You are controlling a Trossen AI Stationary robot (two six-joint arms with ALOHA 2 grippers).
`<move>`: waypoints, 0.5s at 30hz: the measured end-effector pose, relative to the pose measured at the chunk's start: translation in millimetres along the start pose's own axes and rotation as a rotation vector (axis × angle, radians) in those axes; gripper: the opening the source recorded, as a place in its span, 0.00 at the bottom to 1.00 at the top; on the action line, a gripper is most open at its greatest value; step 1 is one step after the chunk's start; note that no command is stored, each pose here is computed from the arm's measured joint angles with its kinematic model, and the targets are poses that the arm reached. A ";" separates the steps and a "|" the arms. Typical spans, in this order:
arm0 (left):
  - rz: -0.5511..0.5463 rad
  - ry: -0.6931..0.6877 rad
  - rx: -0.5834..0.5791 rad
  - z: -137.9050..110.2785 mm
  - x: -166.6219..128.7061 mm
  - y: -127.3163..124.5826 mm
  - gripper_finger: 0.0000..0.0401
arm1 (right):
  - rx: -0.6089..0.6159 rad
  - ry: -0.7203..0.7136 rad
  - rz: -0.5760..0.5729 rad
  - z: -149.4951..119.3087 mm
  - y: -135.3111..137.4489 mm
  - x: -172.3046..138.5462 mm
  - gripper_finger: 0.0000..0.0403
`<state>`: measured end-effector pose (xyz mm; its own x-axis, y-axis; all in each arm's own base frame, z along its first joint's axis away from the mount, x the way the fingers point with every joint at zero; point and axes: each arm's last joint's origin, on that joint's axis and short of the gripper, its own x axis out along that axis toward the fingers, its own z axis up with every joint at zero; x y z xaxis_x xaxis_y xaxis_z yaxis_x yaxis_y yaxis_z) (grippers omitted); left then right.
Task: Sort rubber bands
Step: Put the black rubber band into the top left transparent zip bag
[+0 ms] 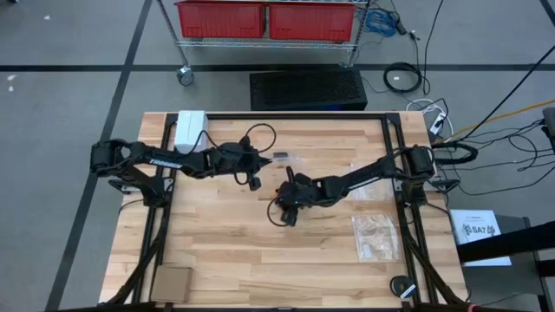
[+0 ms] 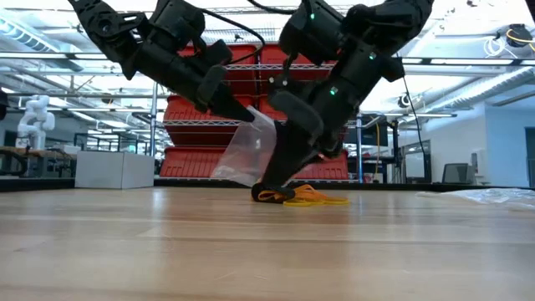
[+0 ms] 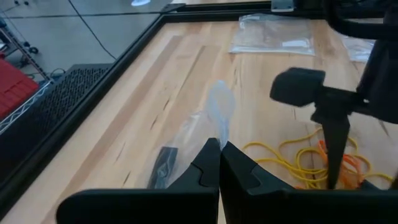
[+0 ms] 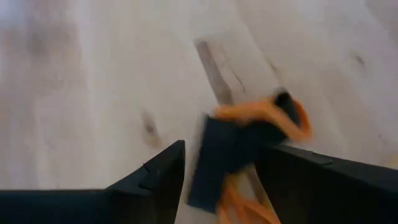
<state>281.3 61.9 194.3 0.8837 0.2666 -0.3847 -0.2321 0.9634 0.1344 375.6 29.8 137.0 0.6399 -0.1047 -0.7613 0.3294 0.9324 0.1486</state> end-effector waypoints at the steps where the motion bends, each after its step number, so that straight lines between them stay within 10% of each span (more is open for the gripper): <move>1: 0.000 0.000 0.001 0.0 0.0 0.0 0.00 | 0.003 -0.016 0.017 1.8 1.2 -0.1 0.45; 15: 0.000 0.000 0.004 0.0 0.0 0.0 0.00 | 0.011 -0.001 0.044 1.7 1.3 0.1 0.12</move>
<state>281.3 61.9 194.3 0.8838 0.2662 -0.3849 -0.2301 0.9633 0.1379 377.3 30.4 138.2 0.6550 -0.0637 -0.7529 0.3085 0.9322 0.1895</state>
